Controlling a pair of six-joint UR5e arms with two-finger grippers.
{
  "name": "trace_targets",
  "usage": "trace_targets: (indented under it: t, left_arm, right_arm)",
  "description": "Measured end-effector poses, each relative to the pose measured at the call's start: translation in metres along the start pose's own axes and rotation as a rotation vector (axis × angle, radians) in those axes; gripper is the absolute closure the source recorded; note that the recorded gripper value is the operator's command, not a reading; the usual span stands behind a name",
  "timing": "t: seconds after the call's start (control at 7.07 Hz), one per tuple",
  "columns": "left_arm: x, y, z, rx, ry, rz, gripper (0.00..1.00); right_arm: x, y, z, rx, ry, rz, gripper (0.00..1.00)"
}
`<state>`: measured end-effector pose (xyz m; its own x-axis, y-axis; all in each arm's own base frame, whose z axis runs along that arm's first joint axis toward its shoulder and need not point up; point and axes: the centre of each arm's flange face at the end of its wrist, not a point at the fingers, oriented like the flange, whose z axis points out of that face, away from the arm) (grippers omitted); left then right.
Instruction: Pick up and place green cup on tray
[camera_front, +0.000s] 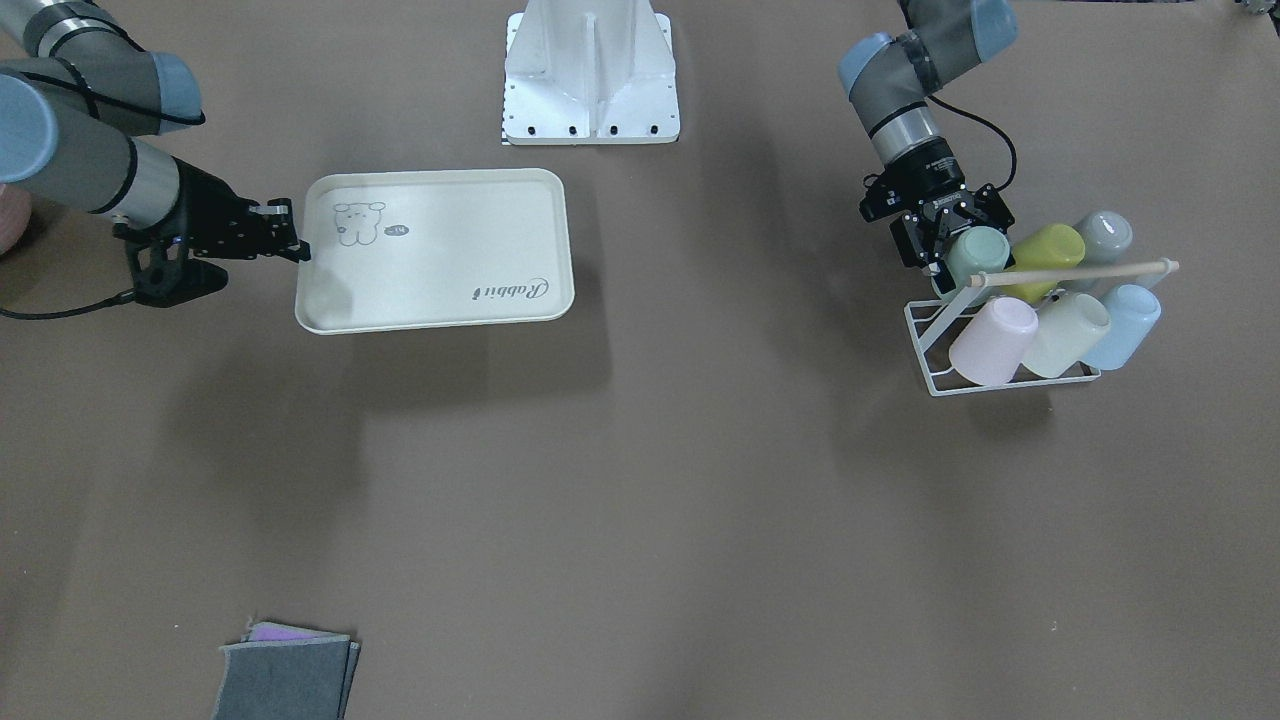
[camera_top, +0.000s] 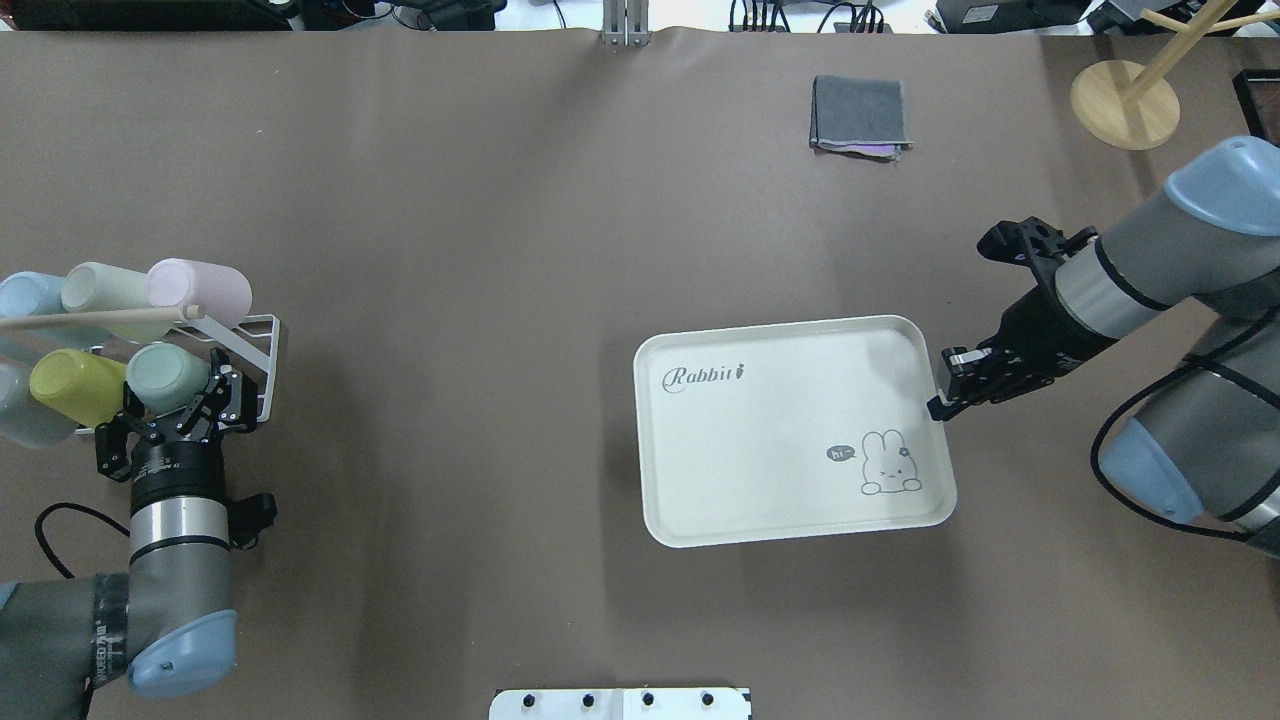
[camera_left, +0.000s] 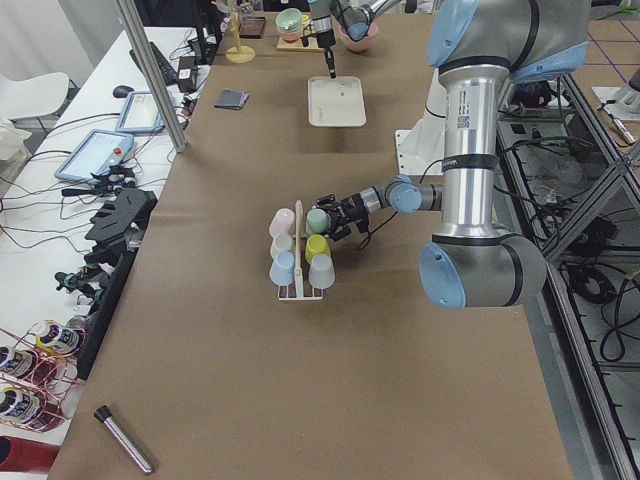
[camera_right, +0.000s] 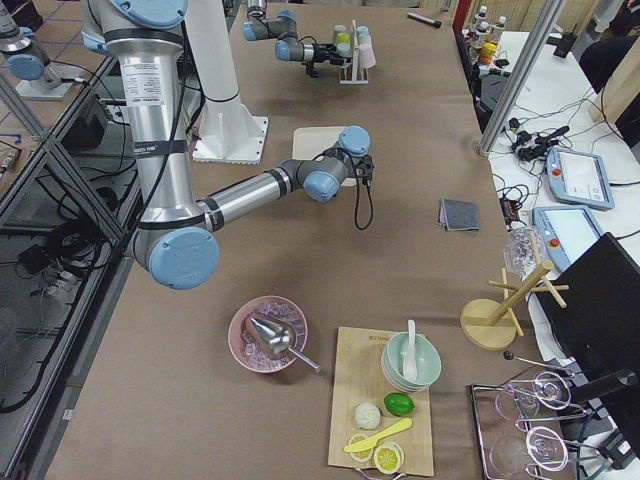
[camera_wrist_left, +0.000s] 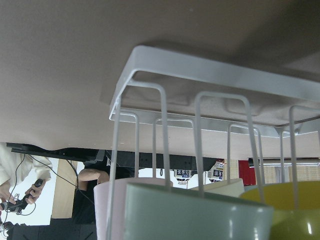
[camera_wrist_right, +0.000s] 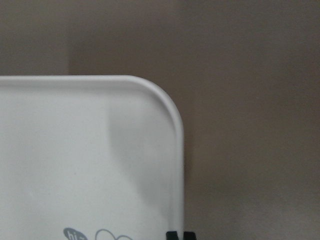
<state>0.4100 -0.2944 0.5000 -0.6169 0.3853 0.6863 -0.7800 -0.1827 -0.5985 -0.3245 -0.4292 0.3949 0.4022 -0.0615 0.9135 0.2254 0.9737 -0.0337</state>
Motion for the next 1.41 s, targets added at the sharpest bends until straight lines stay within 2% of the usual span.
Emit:
trace_targets:
  t: [0.42,0.85,1.41]
  left_arm:
    - [0.013,-0.019,0.009,-0.015,0.013,0.02,0.03]
    - [0.005,-0.017,0.006,-0.012,0.01,0.043,0.07]
    - [0.003,-0.014,0.006,-0.012,0.008,0.053,0.16]
  right_arm:
    - [-0.075,-0.01,0.035,-0.012,-0.022,-0.031,1.0]
    - [-0.138,-0.028,0.065,-0.008,-0.036,0.025,1.0]
    - [-0.187,-0.037,0.103,0.005,-0.022,0.063,1.0]
